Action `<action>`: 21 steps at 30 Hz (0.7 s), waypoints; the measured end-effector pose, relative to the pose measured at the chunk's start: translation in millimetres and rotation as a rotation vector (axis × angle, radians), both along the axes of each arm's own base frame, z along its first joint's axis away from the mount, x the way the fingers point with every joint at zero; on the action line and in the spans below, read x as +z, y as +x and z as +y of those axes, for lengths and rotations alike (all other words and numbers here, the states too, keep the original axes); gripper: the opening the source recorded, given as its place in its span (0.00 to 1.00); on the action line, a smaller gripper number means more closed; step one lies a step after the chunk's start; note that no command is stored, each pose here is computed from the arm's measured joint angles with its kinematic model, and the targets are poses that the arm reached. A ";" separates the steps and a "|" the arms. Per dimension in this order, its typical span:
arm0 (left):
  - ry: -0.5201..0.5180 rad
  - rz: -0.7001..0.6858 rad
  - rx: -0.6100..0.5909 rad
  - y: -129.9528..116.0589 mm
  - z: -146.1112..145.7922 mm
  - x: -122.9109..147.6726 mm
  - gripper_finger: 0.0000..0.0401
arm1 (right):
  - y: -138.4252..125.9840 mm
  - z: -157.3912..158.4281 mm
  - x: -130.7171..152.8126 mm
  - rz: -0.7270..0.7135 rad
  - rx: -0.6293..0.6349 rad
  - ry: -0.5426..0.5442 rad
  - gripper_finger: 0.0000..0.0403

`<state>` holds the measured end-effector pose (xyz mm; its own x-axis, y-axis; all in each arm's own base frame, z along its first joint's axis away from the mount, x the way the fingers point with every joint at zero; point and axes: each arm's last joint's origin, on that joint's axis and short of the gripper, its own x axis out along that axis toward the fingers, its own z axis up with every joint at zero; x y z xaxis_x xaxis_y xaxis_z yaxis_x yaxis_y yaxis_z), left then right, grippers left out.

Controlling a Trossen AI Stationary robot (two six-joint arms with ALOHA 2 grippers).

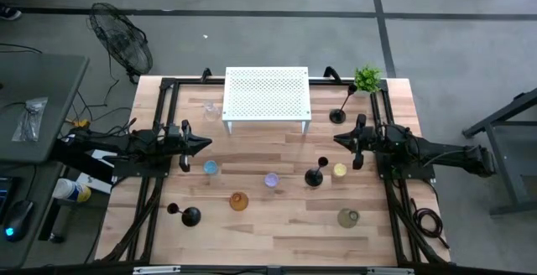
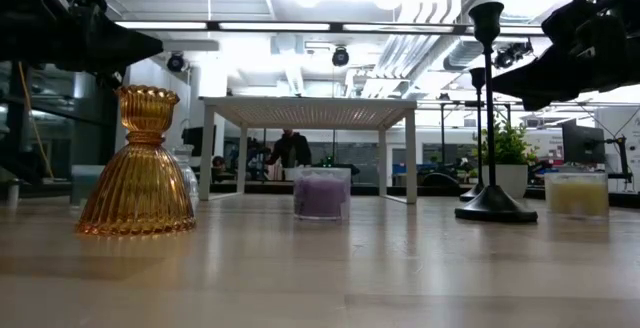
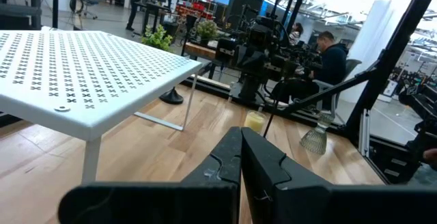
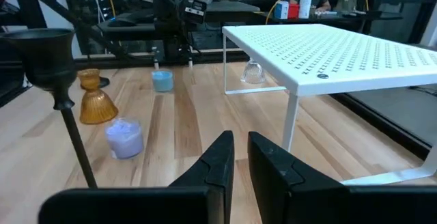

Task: Pick & Place candle stick holders
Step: Put the top black candle holder on the shelf

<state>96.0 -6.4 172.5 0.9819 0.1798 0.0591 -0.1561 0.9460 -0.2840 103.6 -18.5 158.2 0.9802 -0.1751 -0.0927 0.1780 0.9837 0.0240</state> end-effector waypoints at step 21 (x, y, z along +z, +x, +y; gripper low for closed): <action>0.000 0.000 0.000 0.0 0.0 0.0 0.00 | 0.4 -6.0 -1.3 -0.025 -0.220 0.165 0.09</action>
<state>96.0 -6.4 172.5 0.9819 0.1801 0.0592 -0.1563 0.9460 -0.2841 104.0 -24.5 156.9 0.9228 -0.3682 -0.1134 0.3838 0.9041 0.1879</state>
